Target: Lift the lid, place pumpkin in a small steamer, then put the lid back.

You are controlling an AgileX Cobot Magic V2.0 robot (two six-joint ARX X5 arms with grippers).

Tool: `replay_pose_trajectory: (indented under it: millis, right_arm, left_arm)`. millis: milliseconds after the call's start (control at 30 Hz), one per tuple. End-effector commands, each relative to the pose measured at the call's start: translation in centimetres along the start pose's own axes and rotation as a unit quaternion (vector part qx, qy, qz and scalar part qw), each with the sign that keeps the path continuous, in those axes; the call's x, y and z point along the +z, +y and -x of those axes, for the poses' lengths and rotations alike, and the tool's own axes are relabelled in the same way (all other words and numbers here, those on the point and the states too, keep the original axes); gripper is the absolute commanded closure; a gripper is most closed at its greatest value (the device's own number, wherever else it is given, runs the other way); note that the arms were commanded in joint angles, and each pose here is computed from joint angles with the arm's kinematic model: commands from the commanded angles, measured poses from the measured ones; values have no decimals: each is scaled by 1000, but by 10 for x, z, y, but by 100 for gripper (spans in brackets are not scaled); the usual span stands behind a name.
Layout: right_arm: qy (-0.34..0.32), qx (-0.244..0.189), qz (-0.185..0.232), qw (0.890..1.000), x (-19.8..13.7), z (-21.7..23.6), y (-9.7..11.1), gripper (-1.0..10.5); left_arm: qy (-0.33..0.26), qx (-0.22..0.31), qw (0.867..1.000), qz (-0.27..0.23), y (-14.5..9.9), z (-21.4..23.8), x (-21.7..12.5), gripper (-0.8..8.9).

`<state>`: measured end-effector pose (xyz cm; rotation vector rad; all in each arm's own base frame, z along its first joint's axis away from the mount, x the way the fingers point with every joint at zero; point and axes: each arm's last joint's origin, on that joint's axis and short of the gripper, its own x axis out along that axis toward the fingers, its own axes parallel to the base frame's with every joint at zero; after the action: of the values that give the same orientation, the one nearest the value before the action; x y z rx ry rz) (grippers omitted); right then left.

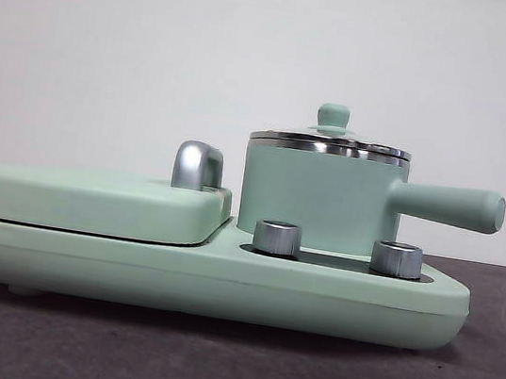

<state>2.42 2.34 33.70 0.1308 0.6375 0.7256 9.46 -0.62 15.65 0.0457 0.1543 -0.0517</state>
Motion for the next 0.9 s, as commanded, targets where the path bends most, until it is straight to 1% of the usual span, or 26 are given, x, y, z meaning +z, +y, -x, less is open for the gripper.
replay_pose_trajectory:
  millis: [33, 167, 233, 333, 400, 467, 533, 633, 700, 800, 900]
  right_arm:
    - [-9, 4, 9, 1000, 3, 2, 2, 940]
    - [-12, 5, 10, 1000, 3, 2, 1, 940]
    - [-20, -5, 4, 1000, 1, 4, 1, 940]
    - [-39, -38, -22, 998, -2, 0, -4, 940]
    - [-66, -74, -40, 994, -4, -7, -11, 940]
    - [-104, -115, -50, 987, -6, -18, -22, 940]
    - [-147, -139, -50, 978, -10, -31, -36, 940]
    - [-211, -165, -34, 963, -19, -47, -53, 940]
    - [-249, -187, -23, 950, -29, -56, -64, 940]
    - [-283, -244, -9, 928, -45, -69, -78, 940]
    - [-292, -290, -11, 911, -62, -80, -88, 940]
  left_arm:
    - [12, 1, 1000, -7, 0, -2, -7, 807]
    - [12, 1, 1000, -7, 0, -2, -7, 807]
    - [12, 1, 1000, -7, 0, -2, -7, 807]
    - [12, 1, 1000, -7, 0, -2, -7, 807]
    - [12, 1, 1000, -7, 0, -2, -7, 807]
    - [12, 1, 1000, -7, 0, -2, -7, 807]
    - [12, 1, 1000, -7, 0, -2, -7, 807]
    - [12, 1, 1000, -7, 0, -2, -7, 807]
    - [12, 1, 1000, -7, 0, -2, -7, 807]
    - [12, 1, 1000, -7, 0, -2, -7, 807]
    - [12, 1, 1000, -7, 0, -2, -7, 807]
